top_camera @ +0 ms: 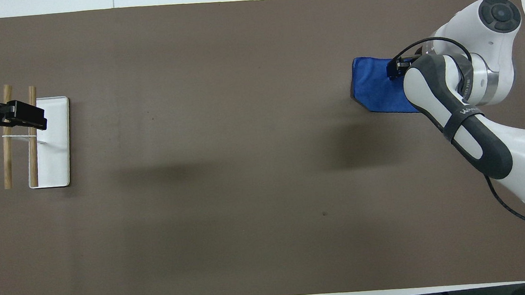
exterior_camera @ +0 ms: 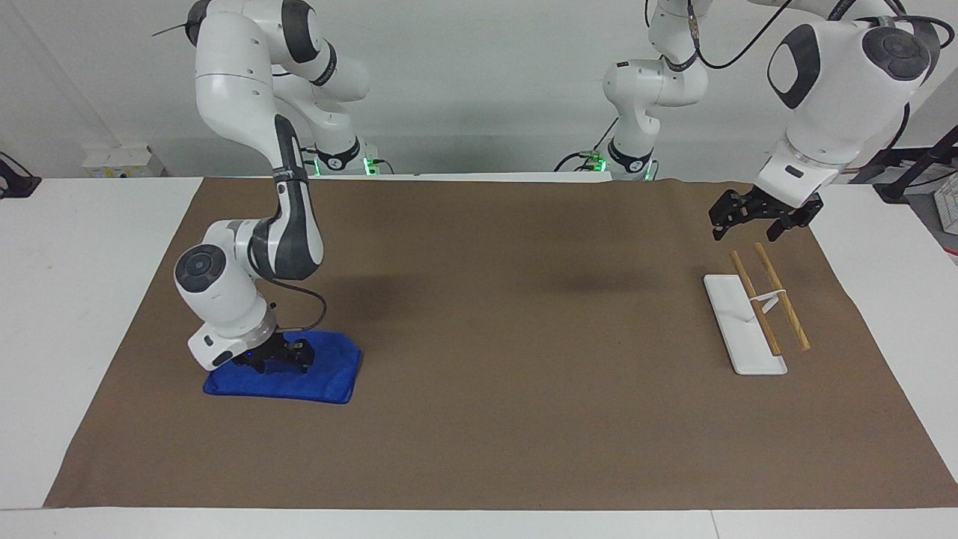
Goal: Right arm passes towel to left arm to hang
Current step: 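Reach the right gripper down onto the blue towel and grasp it, then lift the towel with the right gripper while the left gripper reaches toward it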
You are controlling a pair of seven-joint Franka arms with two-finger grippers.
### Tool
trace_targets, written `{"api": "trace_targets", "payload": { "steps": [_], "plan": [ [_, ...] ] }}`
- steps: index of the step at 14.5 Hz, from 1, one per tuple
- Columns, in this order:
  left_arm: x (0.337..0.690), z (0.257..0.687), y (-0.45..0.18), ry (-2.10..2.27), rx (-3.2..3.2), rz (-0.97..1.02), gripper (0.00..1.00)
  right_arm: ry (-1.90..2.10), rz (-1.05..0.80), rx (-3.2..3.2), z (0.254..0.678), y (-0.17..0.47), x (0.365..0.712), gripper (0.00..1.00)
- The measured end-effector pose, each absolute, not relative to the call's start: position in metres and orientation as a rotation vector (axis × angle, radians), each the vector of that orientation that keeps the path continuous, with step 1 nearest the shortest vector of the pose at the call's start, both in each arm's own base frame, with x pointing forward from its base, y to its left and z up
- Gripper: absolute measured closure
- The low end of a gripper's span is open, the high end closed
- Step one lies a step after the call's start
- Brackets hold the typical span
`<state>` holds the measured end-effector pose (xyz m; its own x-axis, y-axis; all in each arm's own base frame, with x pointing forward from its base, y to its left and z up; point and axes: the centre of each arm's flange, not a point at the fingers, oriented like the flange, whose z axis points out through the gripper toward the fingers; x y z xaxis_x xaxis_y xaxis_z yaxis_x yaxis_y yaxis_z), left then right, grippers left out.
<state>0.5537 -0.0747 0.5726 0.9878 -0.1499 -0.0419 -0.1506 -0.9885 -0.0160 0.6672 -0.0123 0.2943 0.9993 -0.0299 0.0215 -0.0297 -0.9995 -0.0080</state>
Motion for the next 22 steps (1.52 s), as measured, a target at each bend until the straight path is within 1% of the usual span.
{"api": "trace_targets", "payload": {
  "steps": [6,7,8,10,11,12,13,14,15,16,17,19,22],
  "plan": [
    [0.553,0.573,-0.076,0.240,-3.113,0.063,0.01,0.049,-0.045,-3.133,0.287,-0.013,0.668,0.15],
    [0.553,0.573,-0.076,0.240,-3.113,0.063,0.01,0.048,-0.038,-3.133,0.285,-0.013,0.667,0.20],
    [0.553,0.573,-0.077,0.240,-3.112,0.063,0.01,0.048,-0.035,-3.133,0.283,-0.013,0.666,0.20],
    [0.553,0.573,-0.077,0.240,-3.112,0.063,0.01,0.048,-0.043,-3.133,0.286,-0.013,0.666,0.37],
    [0.553,0.573,-0.077,0.240,-3.112,0.063,0.01,0.047,-0.042,-3.133,0.286,-0.013,0.666,0.37],
    [0.553,0.573,-0.077,0.240,-3.112,0.063,0.01,0.047,-0.045,-3.133,0.287,-0.012,0.666,0.42],
    [0.553,0.573,-0.077,0.240,-3.112,0.063,0.01,0.045,-0.047,-3.133,0.289,-0.011,0.666,0.52],
    [0.553,0.573,-0.077,0.240,-3.112,0.063,0.01,0.044,-0.048,-3.133,0.290,-0.011,0.666,0.66],
    [0.553,0.573,-0.077,0.240,-3.112,0.063,0.01,0.048,-0.049,-3.134,0.291,-0.013,0.665,0.77],
    [0.553,0.573,-0.077,0.240,-3.112,0.063,0.01,0.051,-0.048,-3.134,0.291,-0.014,0.665,0.87],
    [0.553,0.573,-0.077,0.240,-3.112,0.063,0.01,0.049,-0.046,-3.134,0.291,-0.014,0.665,0.95],
    [0.553,0.573,-0.077,0.240,-3.112,0.063,0.01,0.044,0.014,-3.132,0.294,-0.011,0.665,0.95],
    [0.553,0.573,-0.077,0.241,-3.112,0.063,0.01,0.041,0.122,-3.107,0.330,-0.002,0.674,0.95]
  ]
}}
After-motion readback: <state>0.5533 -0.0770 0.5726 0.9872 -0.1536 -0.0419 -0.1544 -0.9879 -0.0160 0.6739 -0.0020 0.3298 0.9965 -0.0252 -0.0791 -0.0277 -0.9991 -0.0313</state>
